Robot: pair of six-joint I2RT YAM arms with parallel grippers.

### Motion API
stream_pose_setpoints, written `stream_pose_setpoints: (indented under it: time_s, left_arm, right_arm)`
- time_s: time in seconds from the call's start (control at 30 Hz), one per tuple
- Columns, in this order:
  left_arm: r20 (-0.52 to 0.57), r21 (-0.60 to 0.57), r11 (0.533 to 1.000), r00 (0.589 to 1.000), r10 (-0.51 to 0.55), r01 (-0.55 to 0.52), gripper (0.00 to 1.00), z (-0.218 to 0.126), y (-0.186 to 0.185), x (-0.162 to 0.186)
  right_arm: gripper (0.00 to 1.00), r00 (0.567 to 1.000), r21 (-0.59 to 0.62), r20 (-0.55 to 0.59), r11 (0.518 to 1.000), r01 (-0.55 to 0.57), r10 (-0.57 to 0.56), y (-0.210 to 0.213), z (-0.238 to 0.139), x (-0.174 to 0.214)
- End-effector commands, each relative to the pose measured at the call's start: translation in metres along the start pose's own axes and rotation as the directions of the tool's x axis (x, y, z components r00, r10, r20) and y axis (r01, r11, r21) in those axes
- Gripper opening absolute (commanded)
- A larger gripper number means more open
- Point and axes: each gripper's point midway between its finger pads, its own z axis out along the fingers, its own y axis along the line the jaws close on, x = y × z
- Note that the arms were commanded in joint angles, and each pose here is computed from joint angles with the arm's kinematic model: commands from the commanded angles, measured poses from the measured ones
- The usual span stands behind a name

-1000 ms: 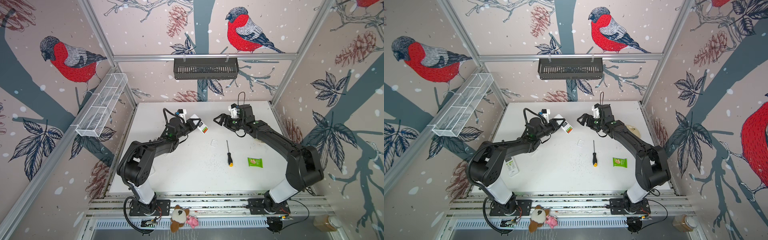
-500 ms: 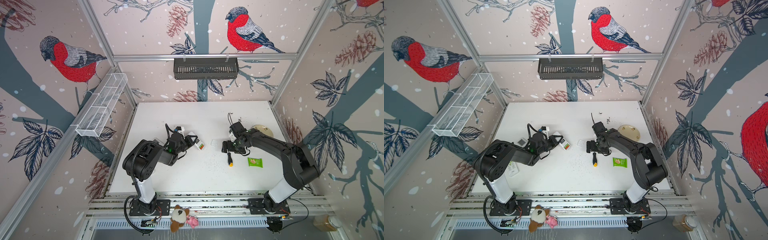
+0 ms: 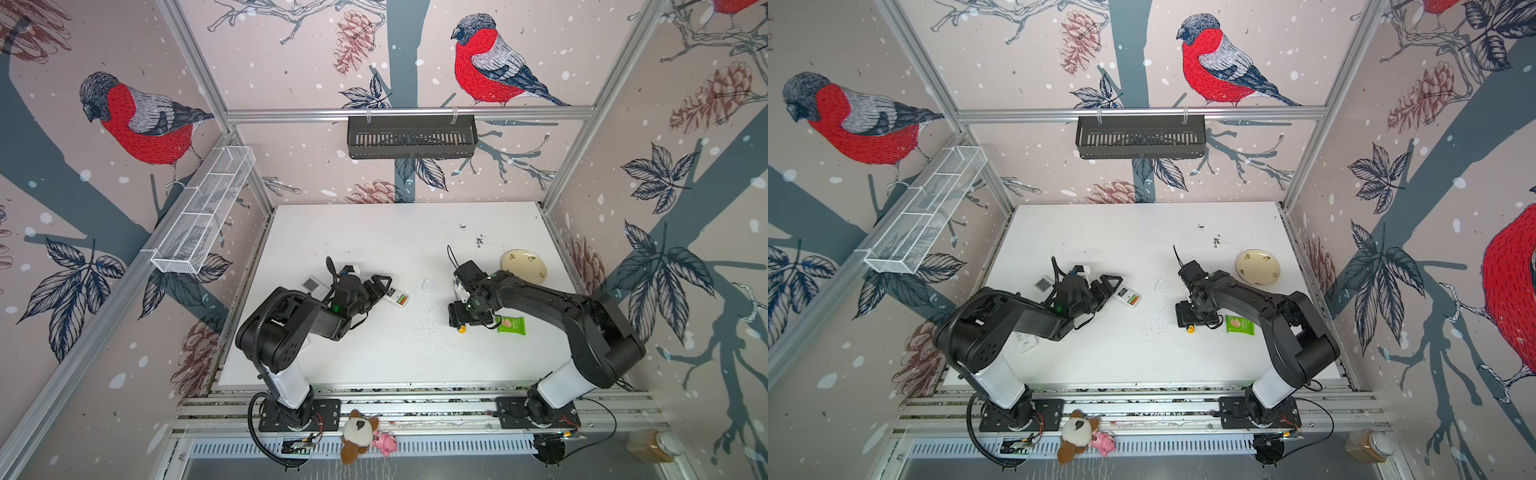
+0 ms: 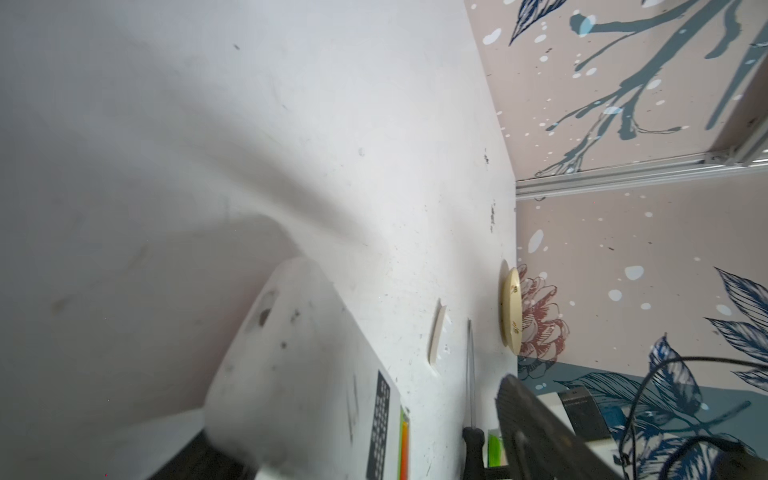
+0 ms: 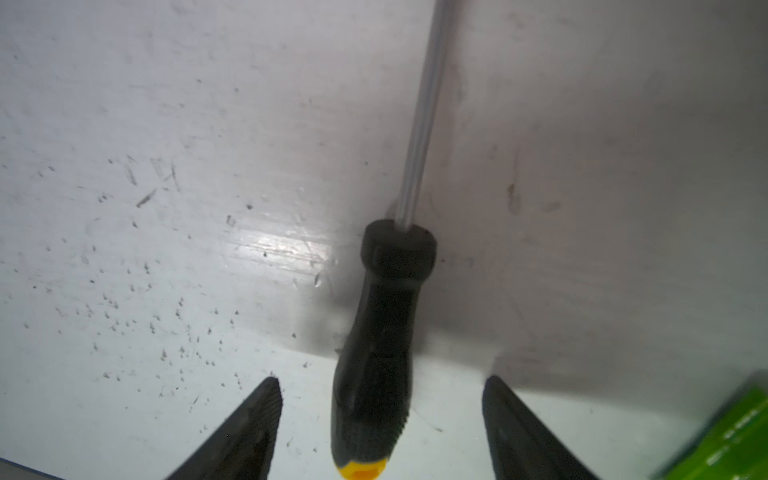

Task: Unload the batteries from the remote control

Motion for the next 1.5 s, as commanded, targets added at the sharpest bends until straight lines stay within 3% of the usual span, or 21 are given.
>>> stream_pose_setpoints:
  time_s: [0.0,0.27,0.47,0.53,0.7,0.87,1.03,1.3,1.47]
  left_arm:
    - [-0.047,-0.287,0.951,0.990,-0.135,0.116,0.95,-0.016,0.052,0.009]
    - [-0.150,-0.404,0.908,0.972,-0.183,0.108,0.96,-0.028,0.038,0.013]
    - [-0.146,-0.306,0.948,0.980,-0.139,0.089,0.96,-0.040,-0.021,-0.007]
    - [-0.136,-0.241,0.968,0.985,-0.103,0.068,0.96,-0.043,-0.049,-0.018]
    - [-0.161,-0.039,0.998,0.986,-0.052,0.047,0.95,-0.040,-0.114,-0.030]
    - [-0.272,0.143,0.985,0.961,-0.057,0.099,0.92,-0.017,-0.161,-0.009]
    - [-0.332,0.191,0.975,0.942,-0.048,0.116,0.87,0.006,-0.180,0.011]
    - [-0.363,0.157,0.976,0.928,-0.083,0.149,0.82,0.025,-0.168,0.022]
    - [-0.389,0.124,0.980,0.916,-0.097,0.157,0.73,0.037,-0.158,0.029]
  right_arm:
    - [0.74,1.000,0.034,0.004,0.999,0.021,-0.022,-0.005,0.005,0.001]
    - [0.50,0.996,0.077,0.017,0.993,0.087,-0.088,-0.007,0.014,-0.005]
    - [0.17,0.986,0.091,0.034,0.983,0.160,-0.164,-0.007,0.011,-0.013]
    - [0.11,0.982,0.079,0.059,0.981,0.176,-0.181,-0.002,0.001,-0.019]
    - [0.06,0.955,0.099,0.089,0.956,0.275,-0.284,0.011,-0.027,-0.029]
    - [0.05,0.919,0.113,0.159,0.931,0.347,-0.362,0.029,-0.063,-0.045]
    - [0.05,0.895,0.121,0.189,0.914,0.387,-0.404,0.045,-0.081,-0.056]
    - [0.05,0.866,0.098,0.195,0.887,0.451,-0.461,0.073,-0.082,-0.055]
    - [0.06,0.857,0.066,0.224,0.884,0.462,-0.464,0.085,-0.087,-0.057]
